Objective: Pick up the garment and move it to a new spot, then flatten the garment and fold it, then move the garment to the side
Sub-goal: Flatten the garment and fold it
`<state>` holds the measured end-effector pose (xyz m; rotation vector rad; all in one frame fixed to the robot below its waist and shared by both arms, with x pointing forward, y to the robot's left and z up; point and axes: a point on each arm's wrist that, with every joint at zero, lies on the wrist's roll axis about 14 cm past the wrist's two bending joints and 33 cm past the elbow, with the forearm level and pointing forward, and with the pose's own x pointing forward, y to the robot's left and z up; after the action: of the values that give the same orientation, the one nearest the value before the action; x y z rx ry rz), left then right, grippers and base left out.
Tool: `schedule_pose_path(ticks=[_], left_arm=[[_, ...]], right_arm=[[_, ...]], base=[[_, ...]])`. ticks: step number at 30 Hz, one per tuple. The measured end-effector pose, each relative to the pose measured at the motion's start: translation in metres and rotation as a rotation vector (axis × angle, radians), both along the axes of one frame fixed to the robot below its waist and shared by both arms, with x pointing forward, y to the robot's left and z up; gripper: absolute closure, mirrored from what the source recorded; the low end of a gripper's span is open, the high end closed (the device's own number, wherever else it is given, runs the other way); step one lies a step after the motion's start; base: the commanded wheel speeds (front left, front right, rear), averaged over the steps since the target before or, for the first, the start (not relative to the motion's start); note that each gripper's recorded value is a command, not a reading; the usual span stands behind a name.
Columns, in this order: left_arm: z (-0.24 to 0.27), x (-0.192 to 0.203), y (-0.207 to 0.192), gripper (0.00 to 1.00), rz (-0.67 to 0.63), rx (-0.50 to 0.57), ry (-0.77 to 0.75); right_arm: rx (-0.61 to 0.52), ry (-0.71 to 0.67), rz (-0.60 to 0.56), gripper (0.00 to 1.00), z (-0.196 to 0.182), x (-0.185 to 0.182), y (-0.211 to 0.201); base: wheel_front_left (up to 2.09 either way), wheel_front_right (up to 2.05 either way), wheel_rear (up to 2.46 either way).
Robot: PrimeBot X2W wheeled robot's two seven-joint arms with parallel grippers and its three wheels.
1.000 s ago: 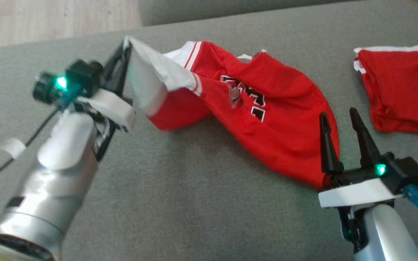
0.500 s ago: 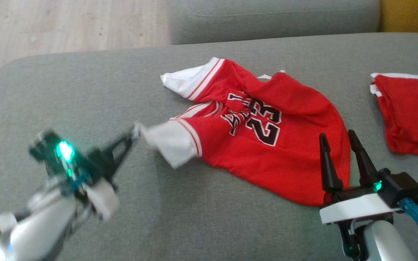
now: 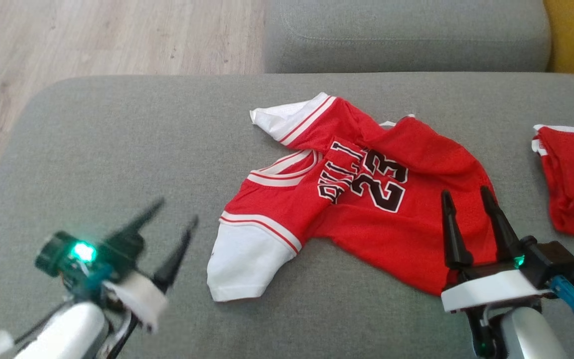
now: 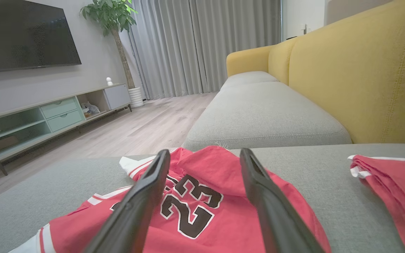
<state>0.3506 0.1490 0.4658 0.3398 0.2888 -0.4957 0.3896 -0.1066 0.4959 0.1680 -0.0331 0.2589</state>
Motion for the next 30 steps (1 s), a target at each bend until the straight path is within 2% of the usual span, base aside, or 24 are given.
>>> schedule_pose_path(ticks=[4, 8, 11, 14, 22, 30], left_arm=[[0.052, 0.021, 0.004, 0.00, 0.174, -0.266, -0.166], [0.078, 0.026, 0.014, 0.00, 0.307, -0.453, -0.277], [0.075, 0.023, 0.014, 0.00, 0.368, -0.538, -0.274], [0.053, 0.013, 0.006, 0.00, 0.431, -0.628, -0.203], [0.024, 0.005, -0.005, 0.00, 0.441, -0.645, -0.120], [-0.044, -0.018, -0.031, 0.00, 0.400, -0.553, 0.215]], right_arm=[[0.003, -0.022, 0.000, 0.00, 0.008, 0.000, 0.000], [0.007, -0.051, -0.001, 0.00, 0.017, -0.001, 0.000], [0.009, -0.062, -0.005, 0.00, 0.021, -0.002, -0.002], [0.008, -0.048, -0.013, 0.00, 0.016, -0.009, -0.005], [0.002, -0.031, -0.019, 0.00, 0.010, -0.012, -0.007], [-0.003, -0.024, -0.030, 0.00, 0.007, -0.013, -0.011]], base=[[0.00, 0.00, 0.00], [0.00, 0.00, 0.00], [0.00, 0.00, 0.00], [0.00, 0.00, 0.00], [0.00, 0.00, 0.00], [0.00, 0.00, 0.00]])
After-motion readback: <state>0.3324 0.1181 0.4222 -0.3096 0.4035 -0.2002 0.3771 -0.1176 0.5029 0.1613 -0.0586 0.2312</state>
